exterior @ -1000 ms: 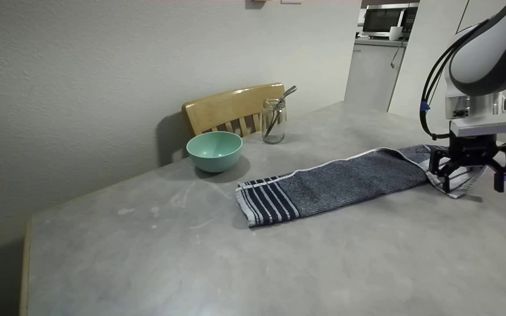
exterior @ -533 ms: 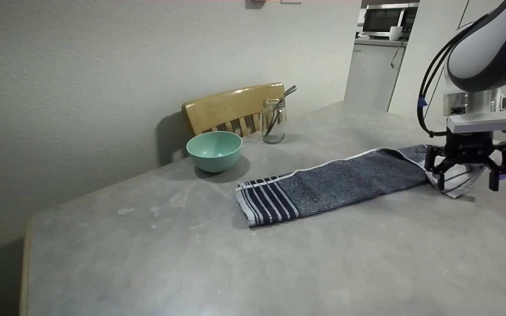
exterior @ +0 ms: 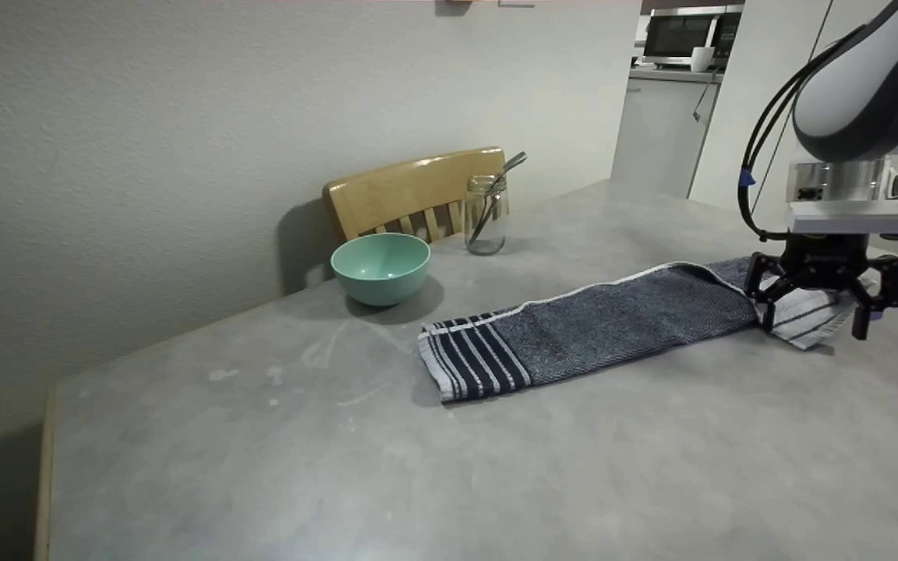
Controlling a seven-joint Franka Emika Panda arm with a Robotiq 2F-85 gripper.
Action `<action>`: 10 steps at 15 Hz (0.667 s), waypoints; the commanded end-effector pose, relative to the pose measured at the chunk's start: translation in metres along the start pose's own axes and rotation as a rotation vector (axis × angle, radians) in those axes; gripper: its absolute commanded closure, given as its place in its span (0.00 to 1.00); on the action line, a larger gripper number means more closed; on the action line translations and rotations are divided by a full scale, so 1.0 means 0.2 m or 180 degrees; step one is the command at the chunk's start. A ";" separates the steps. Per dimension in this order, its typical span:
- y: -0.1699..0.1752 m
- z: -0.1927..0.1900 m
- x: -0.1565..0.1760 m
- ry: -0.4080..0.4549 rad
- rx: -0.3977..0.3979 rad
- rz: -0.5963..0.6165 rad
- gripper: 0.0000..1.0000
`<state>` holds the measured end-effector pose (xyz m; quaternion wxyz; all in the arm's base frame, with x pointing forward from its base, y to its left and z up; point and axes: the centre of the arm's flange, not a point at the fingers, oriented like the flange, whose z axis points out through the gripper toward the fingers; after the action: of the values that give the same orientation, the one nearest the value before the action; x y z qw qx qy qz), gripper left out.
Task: Unfold the grey towel on the table once.
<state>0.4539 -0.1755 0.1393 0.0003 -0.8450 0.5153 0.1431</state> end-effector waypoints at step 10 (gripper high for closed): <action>0.09 0.05 0.05 0.0412 0.0428 0.0272 0.34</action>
<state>0.4501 -0.1883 0.1381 0.0107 -0.8305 0.5532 0.0644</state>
